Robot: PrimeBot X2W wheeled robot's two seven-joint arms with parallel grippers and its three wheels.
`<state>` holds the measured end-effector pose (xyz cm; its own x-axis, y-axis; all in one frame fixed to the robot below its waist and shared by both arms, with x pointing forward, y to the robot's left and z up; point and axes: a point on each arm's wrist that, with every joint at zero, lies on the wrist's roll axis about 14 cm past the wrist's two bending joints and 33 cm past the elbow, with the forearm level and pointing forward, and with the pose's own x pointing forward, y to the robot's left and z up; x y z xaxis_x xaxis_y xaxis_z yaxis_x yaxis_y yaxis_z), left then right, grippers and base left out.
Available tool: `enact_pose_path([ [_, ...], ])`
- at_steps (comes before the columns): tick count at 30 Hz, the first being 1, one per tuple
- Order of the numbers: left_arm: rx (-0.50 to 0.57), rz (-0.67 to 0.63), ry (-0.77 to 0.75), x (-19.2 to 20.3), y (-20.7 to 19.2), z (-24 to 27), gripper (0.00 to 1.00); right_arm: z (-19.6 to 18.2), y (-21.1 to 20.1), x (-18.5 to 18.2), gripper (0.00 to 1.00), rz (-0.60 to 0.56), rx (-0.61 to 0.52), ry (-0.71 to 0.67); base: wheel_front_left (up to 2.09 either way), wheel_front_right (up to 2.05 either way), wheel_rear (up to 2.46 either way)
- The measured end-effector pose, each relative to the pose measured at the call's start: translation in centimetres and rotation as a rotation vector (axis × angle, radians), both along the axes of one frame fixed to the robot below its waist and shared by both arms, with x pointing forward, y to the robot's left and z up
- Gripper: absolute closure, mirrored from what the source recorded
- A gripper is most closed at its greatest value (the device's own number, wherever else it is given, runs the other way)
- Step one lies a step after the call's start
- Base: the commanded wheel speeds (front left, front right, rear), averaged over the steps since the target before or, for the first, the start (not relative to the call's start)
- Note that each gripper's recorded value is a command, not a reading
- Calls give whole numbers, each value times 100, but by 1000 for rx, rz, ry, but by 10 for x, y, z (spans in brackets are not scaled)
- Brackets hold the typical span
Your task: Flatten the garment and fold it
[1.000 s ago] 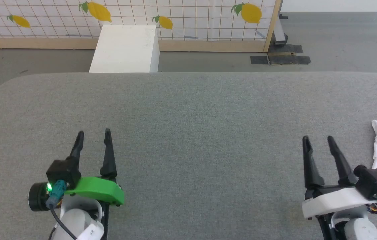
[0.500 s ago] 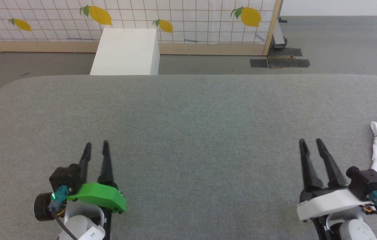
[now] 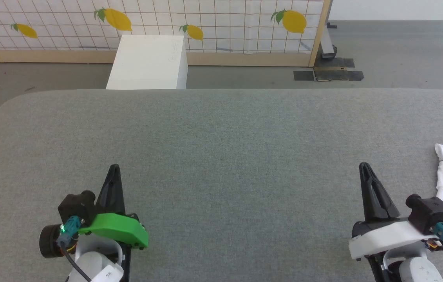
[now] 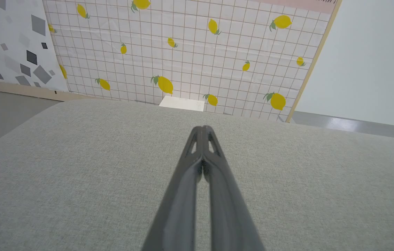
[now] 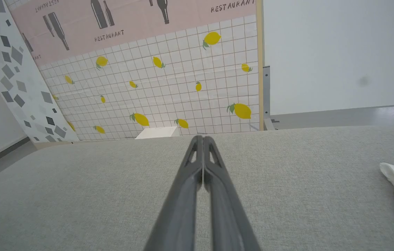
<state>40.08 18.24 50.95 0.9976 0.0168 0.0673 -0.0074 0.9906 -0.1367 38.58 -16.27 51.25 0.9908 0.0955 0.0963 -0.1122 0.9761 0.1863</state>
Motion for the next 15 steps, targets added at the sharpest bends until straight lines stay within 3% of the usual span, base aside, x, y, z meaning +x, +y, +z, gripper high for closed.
enact_pose_path([
  [15,32,-10,11,-4,-2,2,100,4,2,0,100,9,-32,4,0,0,0],
])
